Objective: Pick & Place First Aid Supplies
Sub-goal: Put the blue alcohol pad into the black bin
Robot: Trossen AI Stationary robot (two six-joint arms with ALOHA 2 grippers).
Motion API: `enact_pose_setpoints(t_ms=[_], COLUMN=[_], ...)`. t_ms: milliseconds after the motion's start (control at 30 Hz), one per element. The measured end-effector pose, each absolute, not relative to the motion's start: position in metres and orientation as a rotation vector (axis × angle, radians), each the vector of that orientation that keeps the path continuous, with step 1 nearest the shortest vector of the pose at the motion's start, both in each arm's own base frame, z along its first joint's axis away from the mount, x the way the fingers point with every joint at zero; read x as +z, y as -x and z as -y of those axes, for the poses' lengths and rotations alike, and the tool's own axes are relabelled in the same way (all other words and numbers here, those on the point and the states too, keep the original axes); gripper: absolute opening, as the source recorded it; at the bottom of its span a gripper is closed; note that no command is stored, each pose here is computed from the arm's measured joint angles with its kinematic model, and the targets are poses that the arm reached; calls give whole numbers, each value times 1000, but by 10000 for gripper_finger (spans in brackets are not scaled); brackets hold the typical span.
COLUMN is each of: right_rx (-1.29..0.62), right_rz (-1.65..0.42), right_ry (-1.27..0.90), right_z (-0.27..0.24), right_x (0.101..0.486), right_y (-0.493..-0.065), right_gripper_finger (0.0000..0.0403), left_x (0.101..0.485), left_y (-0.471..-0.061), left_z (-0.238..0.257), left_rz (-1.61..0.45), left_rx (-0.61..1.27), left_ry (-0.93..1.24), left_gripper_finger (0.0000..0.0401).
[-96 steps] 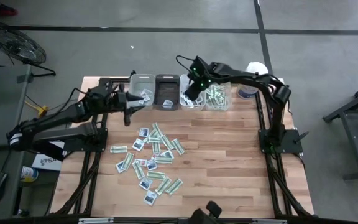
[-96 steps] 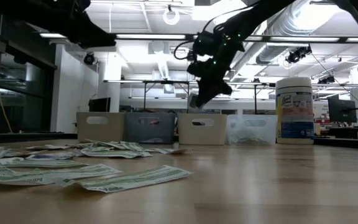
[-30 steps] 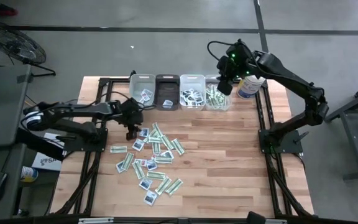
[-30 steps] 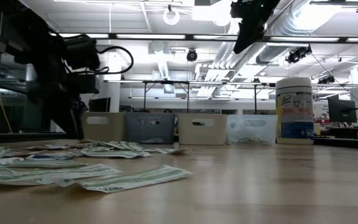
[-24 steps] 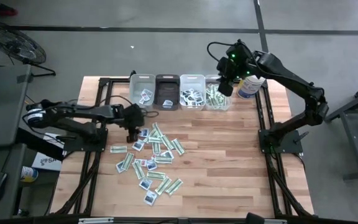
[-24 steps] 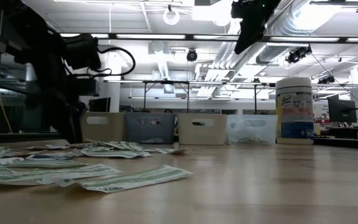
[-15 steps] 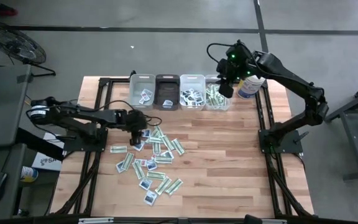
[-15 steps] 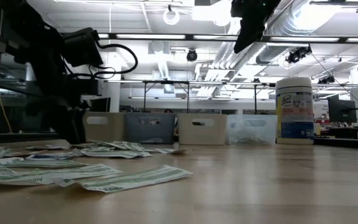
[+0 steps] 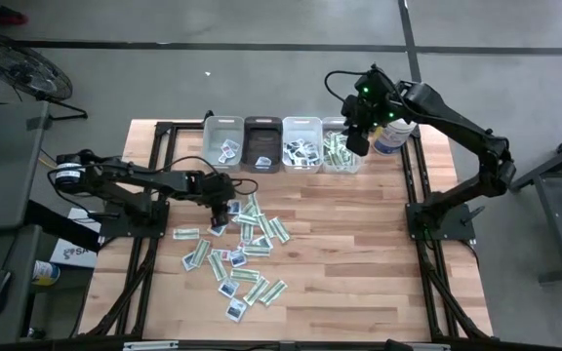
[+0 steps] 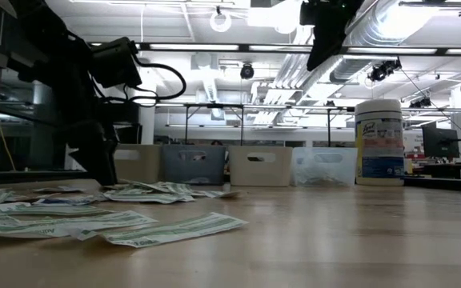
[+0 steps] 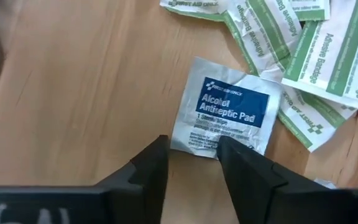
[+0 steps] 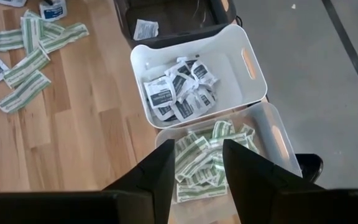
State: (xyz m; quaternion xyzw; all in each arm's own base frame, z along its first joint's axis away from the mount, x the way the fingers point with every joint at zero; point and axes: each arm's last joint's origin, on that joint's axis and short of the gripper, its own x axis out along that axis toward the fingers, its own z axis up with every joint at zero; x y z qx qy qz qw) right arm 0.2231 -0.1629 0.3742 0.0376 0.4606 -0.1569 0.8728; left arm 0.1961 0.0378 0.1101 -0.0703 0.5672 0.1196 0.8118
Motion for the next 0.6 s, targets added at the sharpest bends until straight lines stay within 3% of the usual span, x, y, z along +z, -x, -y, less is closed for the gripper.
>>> enact_pose_setpoints(t_ms=[400, 600], right_rx=[-306, -225], right_rz=[-953, -902], right_ry=[-89, -132], right_z=[162, 160], right_x=[374, 376], right_y=[-223, -226], right_gripper_finger=[129, 129], left_x=[110, 117], left_y=[-197, -195], left_z=[-39, -38], left_rz=[-1187, -1169], left_rx=[339, 310], left_ry=[223, 250], left_gripper_finger=[14, 2])
